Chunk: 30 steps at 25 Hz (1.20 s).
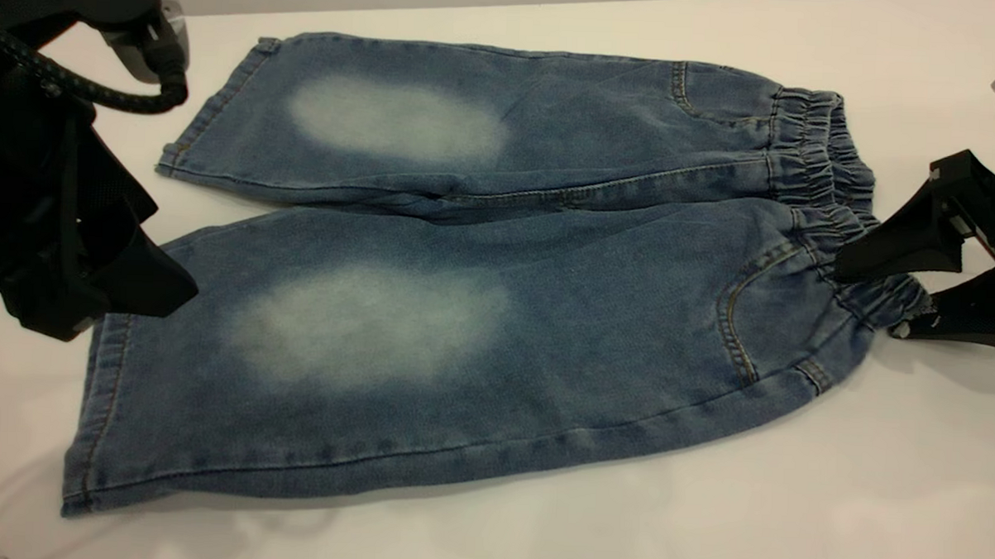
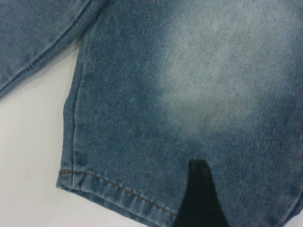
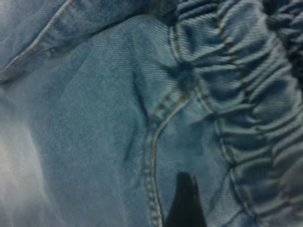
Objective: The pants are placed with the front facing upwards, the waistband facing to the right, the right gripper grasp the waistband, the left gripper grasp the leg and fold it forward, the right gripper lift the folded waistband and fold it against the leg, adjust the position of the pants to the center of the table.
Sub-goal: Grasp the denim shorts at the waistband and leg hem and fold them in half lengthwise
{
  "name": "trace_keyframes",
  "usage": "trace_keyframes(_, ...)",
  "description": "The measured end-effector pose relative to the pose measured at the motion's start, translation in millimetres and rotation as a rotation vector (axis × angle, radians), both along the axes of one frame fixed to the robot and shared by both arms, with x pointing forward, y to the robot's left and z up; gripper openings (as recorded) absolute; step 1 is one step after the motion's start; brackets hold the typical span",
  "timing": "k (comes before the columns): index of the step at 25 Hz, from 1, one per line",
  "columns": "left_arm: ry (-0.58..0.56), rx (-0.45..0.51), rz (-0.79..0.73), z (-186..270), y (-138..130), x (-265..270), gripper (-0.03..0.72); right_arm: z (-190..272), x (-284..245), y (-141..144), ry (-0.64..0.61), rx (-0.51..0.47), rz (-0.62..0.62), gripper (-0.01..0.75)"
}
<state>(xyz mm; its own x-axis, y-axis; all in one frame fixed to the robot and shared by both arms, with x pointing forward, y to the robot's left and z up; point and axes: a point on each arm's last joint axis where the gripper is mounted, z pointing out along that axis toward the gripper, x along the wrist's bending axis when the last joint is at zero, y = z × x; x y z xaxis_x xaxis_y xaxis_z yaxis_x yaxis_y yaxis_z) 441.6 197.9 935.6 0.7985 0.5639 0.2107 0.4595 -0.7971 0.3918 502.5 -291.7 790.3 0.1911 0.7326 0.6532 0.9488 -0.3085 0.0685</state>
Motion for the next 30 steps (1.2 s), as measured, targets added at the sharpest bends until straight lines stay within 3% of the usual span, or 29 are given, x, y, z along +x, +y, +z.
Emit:
trace_keyframes(17,0.002,0.0,0.001,-0.1,0.0,-0.2,0.468,-2.6,6.0,-0.6,-0.032,0.011,-0.05,0.465)
trace_keyframes(26,0.0,0.006,-0.007,-0.1,0.3,-0.2,0.468,-4.0,5.7,-2.2,-0.024,-0.011,-0.053,0.377)
trace_keyframes(30,0.058,0.036,-0.014,-8.1,1.0,-1.9,0.468,-5.0,5.3,-3.4,-0.02,-0.029,-0.052,0.283)
